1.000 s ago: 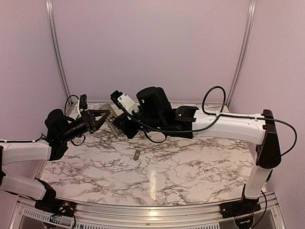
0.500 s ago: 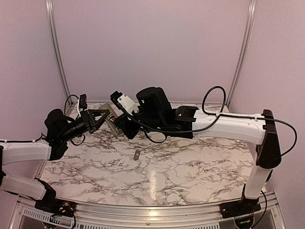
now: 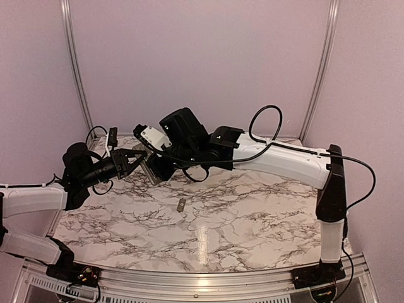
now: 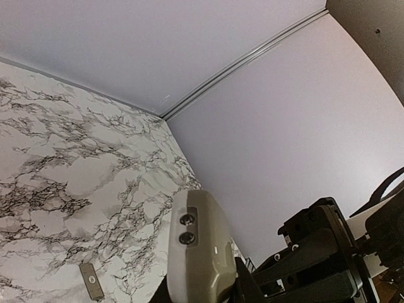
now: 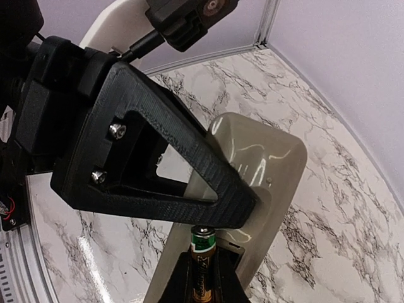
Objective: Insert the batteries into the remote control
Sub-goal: Load the battery into the battery compartment.
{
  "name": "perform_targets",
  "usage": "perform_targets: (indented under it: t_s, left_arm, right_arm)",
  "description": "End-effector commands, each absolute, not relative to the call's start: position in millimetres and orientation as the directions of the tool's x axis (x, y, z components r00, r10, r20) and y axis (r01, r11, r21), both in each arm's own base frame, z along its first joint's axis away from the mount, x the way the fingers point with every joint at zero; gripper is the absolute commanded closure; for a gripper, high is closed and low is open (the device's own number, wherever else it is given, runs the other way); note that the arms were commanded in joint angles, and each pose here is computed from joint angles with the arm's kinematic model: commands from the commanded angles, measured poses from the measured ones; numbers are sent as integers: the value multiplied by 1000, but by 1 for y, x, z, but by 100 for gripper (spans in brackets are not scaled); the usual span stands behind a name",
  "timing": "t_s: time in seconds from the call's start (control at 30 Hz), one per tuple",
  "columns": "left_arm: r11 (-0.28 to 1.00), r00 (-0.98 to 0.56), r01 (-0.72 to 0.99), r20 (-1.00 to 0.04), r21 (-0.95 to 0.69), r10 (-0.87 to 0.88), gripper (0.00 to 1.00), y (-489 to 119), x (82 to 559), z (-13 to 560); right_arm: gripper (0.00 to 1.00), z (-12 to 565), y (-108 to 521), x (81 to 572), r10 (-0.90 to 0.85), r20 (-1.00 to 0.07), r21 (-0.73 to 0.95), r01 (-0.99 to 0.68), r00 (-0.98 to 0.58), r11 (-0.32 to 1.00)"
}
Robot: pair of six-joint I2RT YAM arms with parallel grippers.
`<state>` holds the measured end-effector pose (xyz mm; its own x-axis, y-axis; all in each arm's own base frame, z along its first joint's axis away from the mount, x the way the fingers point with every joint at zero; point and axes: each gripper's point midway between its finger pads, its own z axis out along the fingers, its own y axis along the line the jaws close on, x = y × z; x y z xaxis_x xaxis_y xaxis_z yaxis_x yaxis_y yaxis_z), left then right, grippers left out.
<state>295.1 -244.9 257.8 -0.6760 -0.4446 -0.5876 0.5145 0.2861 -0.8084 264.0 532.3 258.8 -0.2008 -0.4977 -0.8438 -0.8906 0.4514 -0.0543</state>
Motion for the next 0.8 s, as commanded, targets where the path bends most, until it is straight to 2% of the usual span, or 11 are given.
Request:
perform_targets:
  t_s: [0.0,0.13,0.4,0.6,0.77]
  left_arm:
    - [284,-633,596,-657,-751,-410,100,-250,290,281]
    - [323,-631,591,-673,-739,-386,100,-251,292,275]
    - [319,-636,594,-674,-738,-374,100,-254,291,274]
    - [325,-642,584,-668,-744,-376,100,-254,292,271]
    - [305,-647,577,-652,-758,-396,100,-254,294,273]
  right_arm:
    - [93,227,526,263,-603,-759,-68,-891,-246,449]
    - [88,223,529,262,-620,-738,-54,-893,-266,447]
    - [85,214,529,265,-633,-723,-55,-890,-277,452]
    - [100,210,529,266,-637,-719,-57,-889,-279,454]
    - [100,229,526,269,-575,-771,-41,-880,-273,473]
